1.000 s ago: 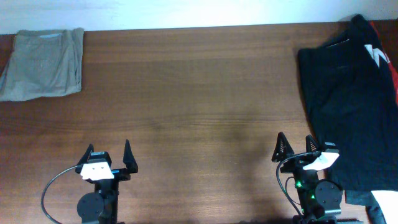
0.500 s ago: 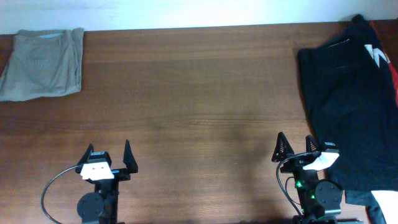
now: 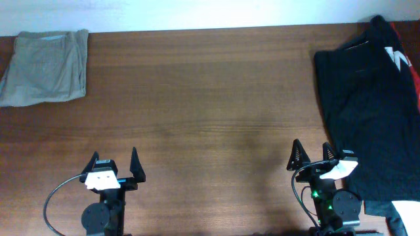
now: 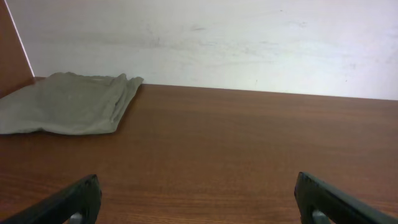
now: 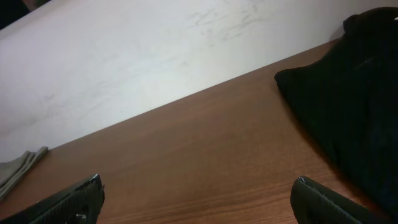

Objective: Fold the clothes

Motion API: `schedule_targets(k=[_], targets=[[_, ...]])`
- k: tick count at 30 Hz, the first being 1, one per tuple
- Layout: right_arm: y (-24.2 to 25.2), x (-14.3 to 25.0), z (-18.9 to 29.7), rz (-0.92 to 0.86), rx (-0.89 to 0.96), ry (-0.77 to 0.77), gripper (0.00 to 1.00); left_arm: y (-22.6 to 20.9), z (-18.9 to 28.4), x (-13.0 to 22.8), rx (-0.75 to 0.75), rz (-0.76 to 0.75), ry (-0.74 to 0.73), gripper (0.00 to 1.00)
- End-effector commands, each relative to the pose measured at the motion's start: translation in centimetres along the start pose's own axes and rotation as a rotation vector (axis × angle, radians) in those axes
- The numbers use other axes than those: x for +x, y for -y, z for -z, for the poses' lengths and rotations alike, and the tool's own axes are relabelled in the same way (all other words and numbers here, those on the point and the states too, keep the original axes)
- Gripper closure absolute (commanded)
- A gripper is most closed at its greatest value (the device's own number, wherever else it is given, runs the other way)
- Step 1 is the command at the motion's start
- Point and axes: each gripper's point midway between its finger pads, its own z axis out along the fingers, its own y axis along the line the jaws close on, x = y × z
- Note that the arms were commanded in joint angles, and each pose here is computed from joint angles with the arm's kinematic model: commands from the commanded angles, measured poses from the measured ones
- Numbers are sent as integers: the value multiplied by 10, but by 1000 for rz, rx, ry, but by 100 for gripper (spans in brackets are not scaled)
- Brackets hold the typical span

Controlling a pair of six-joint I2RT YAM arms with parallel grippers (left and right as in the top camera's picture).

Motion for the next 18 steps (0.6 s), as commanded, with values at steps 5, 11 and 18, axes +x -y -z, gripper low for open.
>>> schedule_targets(k=[5, 11, 18], targets=[[1, 2, 0, 10, 2, -2, 1, -2, 0, 2, -13, 2, 0, 1], [-26, 10, 2, 7, -153, -53, 1, -2, 0, 2, -13, 2, 0, 1], [-69, 12, 15, 5, -400, -95, 1, -2, 0, 2, -13, 3, 0, 1]])
